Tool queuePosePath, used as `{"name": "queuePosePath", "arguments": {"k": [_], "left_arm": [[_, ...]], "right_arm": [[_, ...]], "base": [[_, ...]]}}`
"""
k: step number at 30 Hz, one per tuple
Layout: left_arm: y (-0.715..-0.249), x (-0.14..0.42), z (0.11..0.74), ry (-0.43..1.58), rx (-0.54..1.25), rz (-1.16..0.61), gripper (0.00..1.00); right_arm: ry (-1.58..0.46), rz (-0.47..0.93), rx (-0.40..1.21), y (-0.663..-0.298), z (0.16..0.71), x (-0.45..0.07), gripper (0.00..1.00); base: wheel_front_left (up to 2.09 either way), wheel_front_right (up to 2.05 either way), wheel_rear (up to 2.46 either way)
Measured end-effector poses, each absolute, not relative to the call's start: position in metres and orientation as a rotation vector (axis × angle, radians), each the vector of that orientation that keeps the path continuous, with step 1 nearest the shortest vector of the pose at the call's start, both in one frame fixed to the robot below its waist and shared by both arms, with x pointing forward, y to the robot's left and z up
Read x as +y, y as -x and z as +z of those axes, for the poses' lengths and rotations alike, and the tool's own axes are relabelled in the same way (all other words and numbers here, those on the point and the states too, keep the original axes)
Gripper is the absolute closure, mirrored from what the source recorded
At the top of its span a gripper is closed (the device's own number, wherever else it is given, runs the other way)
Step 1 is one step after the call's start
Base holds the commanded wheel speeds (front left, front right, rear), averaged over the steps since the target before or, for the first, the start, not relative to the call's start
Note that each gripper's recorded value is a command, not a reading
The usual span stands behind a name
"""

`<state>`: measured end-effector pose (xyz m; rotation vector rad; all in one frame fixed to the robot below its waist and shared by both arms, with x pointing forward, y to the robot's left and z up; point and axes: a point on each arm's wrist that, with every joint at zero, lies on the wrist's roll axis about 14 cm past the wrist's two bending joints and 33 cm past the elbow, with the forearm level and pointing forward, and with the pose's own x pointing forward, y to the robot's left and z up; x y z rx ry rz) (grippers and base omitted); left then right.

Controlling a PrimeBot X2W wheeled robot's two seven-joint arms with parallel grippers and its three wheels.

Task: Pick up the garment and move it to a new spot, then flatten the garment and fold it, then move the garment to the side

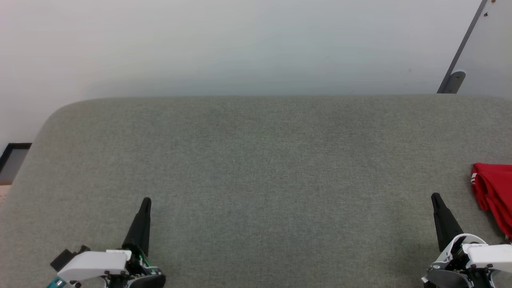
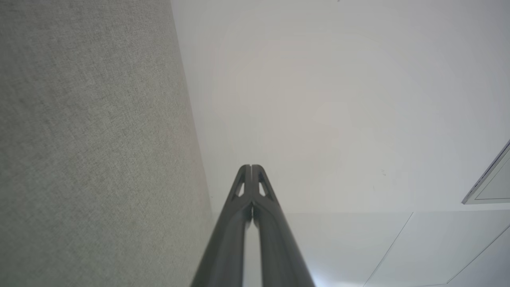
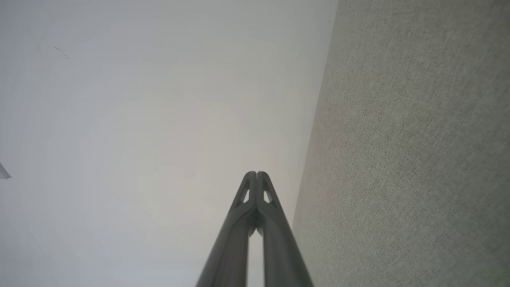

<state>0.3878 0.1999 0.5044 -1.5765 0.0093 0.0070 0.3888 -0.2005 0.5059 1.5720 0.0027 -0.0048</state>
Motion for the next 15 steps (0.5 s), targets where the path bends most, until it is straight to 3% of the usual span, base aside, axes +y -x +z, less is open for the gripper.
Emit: {"name": "queuePosePath", "arguments": {"k": [15], "left_arm": [[-0.3878, 0.2002, 0.5043, 1.577, 0.008, 0.008, 1.00]], "right_arm": [[-1.572, -0.004, 0.003, -0.3888, 0.5058, -0.2005, 1.00]], "base": [[0.00, 0.00, 0.00]]}}
